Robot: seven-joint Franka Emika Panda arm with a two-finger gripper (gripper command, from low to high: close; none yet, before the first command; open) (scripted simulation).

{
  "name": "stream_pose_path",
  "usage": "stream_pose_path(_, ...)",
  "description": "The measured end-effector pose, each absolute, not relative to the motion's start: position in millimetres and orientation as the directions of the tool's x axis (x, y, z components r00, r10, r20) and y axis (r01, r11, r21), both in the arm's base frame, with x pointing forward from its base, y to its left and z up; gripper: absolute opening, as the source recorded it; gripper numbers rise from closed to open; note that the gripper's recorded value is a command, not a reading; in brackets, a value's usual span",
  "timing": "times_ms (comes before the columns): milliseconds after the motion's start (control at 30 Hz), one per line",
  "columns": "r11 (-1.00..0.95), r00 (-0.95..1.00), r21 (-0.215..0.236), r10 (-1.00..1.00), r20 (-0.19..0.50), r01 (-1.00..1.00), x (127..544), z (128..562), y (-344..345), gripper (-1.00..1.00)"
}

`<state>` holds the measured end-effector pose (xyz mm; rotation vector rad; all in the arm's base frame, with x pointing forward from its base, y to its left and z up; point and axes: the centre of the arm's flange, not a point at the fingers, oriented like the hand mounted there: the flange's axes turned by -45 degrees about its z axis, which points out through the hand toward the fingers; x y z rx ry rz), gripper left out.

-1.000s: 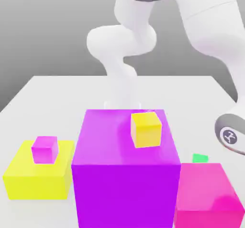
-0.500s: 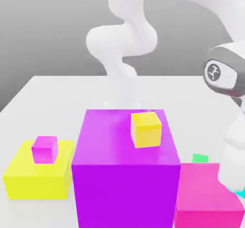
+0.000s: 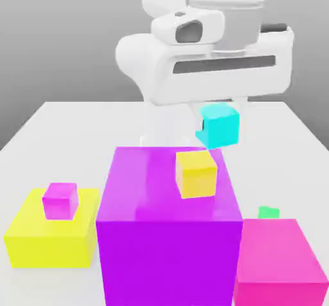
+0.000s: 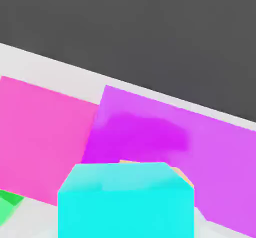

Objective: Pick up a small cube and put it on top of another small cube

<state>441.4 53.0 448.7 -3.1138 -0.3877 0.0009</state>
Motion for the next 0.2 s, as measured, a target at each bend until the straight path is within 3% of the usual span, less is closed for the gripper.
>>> stream_pose_path(67,-0.971,0.971,-0.005,0.239,0.000,0.239,439.6,423.1,50.5,-1.00)
stream_pose_path(100,-0.971,0.971,-0.006,0.237,0.000,0.237,438.8,410.3,50.0,1.00)
stream_pose_path(200,-0.971,0.971,-0.006,0.237,0.000,0.237,438.8,410.3,50.0,1.00)
